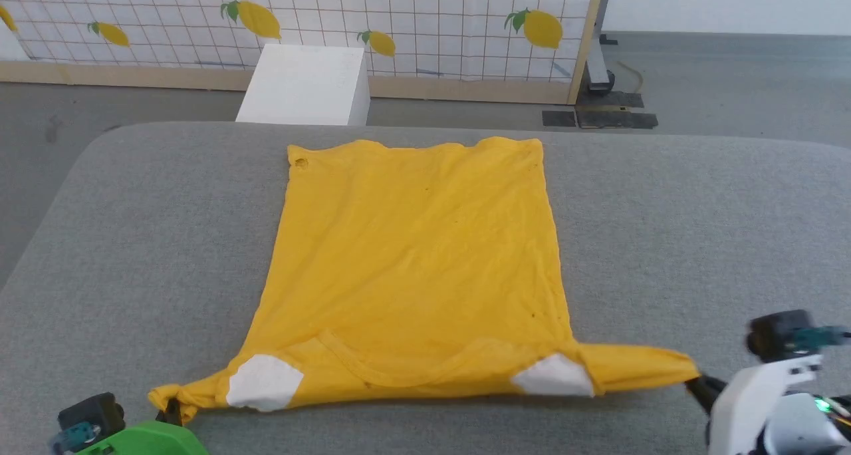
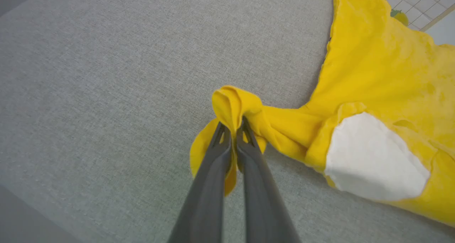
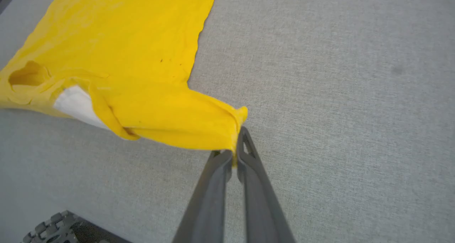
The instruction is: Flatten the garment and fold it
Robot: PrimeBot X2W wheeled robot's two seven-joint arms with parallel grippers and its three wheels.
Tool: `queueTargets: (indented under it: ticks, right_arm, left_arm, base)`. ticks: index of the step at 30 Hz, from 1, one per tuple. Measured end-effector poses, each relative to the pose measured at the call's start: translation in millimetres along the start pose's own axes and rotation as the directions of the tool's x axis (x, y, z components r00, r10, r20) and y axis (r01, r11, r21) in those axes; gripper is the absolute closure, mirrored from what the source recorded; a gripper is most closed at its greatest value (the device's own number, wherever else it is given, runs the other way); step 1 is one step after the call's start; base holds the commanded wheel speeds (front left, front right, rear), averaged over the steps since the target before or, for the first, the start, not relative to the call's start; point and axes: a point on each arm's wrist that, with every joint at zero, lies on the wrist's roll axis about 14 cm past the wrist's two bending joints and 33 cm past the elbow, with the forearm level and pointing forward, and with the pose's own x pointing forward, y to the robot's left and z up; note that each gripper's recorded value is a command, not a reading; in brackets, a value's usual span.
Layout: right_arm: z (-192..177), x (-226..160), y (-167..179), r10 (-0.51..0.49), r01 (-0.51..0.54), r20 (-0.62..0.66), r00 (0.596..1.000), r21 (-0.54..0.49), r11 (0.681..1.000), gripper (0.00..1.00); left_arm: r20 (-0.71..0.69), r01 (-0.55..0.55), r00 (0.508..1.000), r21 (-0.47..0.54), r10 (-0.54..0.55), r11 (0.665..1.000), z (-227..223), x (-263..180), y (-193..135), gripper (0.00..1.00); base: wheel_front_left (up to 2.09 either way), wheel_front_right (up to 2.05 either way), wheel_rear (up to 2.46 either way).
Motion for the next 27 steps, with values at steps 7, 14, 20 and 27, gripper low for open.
queueTargets:
  ticks: [7, 14, 20, 27]
  right_arm:
    - [-38, 12, 32, 0.024, -0.099, -0.297, 0.954, -0.241, 0.965, 1.0]
    - [-91, 26, 45, 0.019, -0.179, -0.5, 0.866, -0.275, 0.945, 1.0]
    - [-84, 35, 49, 0.059, -0.175, -0.458, 0.887, -0.214, 0.961, 0.0]
    - [-10, 29, 40, 0.127, -0.129, -0.177, 0.976, -0.005, 0.992, 0.0]
  left_arm:
    - [-0.057, -0.012, 0.998, 0.105, 0.018, 0.994, -14, 3, -3, 1.0]
    - [-0.068, -0.017, 0.997, 0.083, 0.022, 0.996, -21, 3, -5, 1.0]
    - [-0.056, -0.011, 0.998, 0.066, 0.015, 0.998, -19, 4, -8, 1.0]
    - [-0.027, 0.013, 1.0, 0.055, -0.012, 0.998, -10, 5, -16, 1.0]
  base:
    - [0.0, 0.0, 0.0]
    - [0.0, 0.0, 0.0]
    - [0.0, 0.0, 0.0]
    - [0.0, 0.0, 0.0]
